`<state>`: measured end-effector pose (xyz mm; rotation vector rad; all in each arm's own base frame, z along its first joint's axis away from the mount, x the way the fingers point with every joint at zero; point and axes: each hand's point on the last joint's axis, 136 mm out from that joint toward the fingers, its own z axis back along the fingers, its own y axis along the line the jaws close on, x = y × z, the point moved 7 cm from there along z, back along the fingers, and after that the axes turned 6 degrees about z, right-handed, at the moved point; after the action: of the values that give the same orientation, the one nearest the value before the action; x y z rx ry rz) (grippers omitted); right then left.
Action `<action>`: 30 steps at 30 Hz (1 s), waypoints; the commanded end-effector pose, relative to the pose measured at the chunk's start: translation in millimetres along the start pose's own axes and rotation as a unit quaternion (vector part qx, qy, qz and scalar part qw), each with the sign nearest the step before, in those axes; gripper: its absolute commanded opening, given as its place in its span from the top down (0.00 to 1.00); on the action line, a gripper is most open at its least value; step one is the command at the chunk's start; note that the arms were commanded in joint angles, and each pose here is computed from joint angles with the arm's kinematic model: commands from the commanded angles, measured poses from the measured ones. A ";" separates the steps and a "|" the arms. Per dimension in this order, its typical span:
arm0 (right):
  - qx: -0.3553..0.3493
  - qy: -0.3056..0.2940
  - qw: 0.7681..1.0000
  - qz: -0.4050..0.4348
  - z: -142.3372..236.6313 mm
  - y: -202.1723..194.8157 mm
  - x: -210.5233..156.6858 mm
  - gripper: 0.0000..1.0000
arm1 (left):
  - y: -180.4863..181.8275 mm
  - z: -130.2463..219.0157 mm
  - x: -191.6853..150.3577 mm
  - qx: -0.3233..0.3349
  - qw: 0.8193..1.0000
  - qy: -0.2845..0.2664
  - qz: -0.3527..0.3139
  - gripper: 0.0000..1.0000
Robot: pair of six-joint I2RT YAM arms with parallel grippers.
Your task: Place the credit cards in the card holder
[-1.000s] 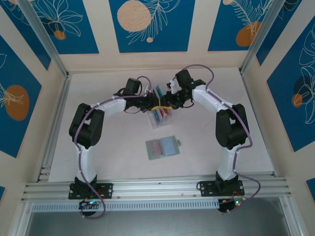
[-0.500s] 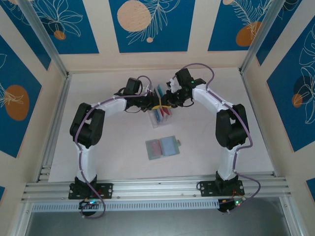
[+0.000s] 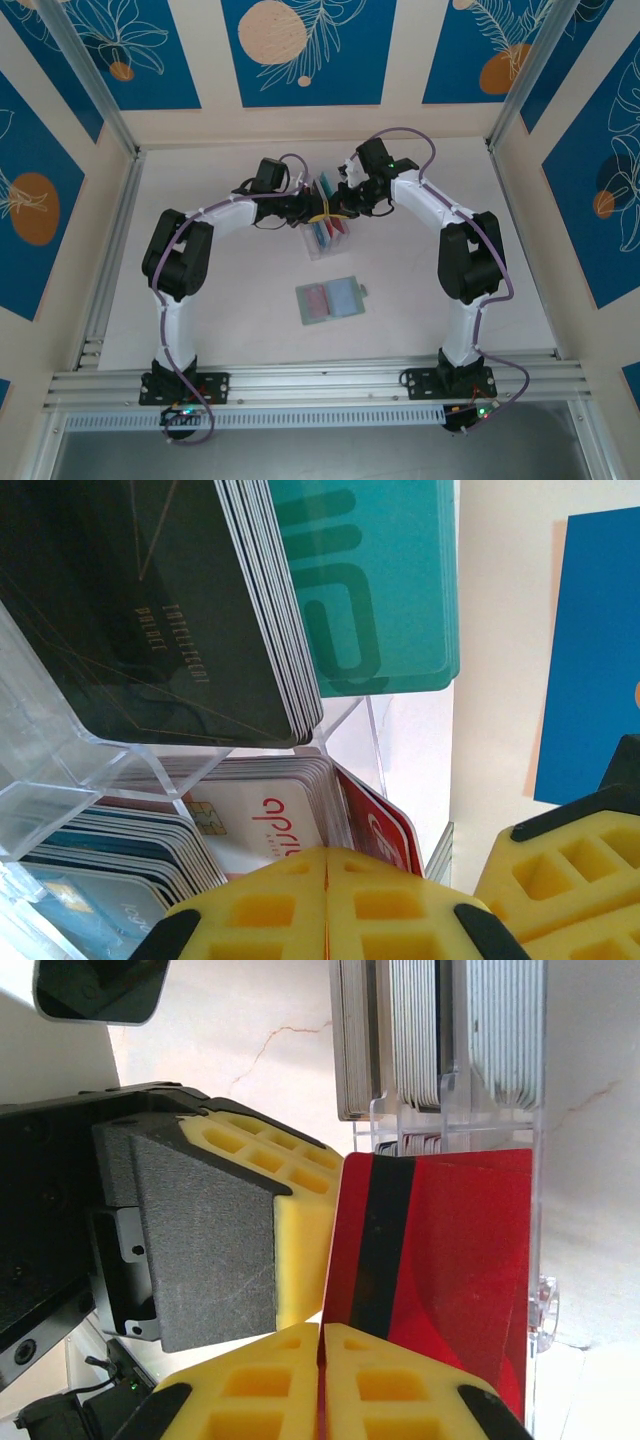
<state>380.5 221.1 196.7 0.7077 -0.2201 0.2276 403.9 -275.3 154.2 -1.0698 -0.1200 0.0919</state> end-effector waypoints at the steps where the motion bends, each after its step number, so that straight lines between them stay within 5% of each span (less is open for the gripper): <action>1: 0.008 0.013 1.000 0.007 -1.7 6.4 -1.0 0.93 | -10.1 -5.7 5.5 -0.012 1.000 -0.005 -0.018 0.93; 8: 0.000 0.009 1.000 0.011 3.0 7.4 -0.6 0.96 | -9.7 -5.6 5.4 -0.012 1.000 -0.004 -0.018 0.94; 18: -0.024 0.021 1.000 0.003 -1.3 -0.4 -2.5 0.65 | -9.3 -6.8 5.9 -0.012 1.000 -0.004 -0.018 0.94; 30: -0.075 -0.009 0.997 0.030 19.4 2.8 -0.3 0.65 | -7.4 -7.4 5.4 -0.011 1.000 -0.003 -0.016 0.94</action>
<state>378.0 218.5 200.2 0.6045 -0.2462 0.2526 406.1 -277.8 154.5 -1.0742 -0.1255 0.0855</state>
